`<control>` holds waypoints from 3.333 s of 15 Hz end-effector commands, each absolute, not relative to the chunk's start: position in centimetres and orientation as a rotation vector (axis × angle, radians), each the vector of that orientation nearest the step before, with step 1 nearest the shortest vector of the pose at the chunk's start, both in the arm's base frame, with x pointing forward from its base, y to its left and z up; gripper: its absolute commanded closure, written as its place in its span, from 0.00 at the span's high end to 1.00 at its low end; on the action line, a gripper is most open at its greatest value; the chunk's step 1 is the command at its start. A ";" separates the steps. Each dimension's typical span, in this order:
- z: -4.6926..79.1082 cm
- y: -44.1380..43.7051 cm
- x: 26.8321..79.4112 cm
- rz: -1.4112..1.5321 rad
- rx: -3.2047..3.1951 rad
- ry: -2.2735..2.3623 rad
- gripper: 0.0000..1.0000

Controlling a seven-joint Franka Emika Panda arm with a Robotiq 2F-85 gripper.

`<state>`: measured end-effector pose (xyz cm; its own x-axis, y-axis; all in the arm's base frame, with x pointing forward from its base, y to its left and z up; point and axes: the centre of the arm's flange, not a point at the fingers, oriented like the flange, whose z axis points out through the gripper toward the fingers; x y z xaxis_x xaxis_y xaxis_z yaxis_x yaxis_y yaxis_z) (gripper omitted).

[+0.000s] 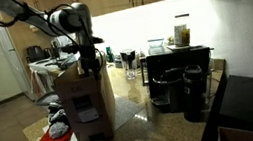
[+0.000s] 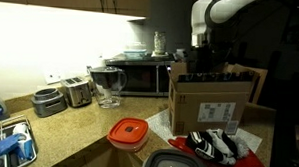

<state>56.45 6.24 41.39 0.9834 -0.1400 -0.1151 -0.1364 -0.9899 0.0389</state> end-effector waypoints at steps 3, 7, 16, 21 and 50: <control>38.7 6.5 57.7 -0.239 3.113 -0.083 1.00; 37.5 7.2 57.4 -0.271 3.109 -0.073 1.00; 35.2 8.8 57.9 -0.202 3.047 -0.168 1.00; 33.1 9.2 58.7 -0.165 3.029 -0.210 1.00; 28.9 7.5 60.6 -0.282 3.103 -0.361 0.00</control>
<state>60.20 7.79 31.57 0.9640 -0.2150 -0.1564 -0.2113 -0.9766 0.0403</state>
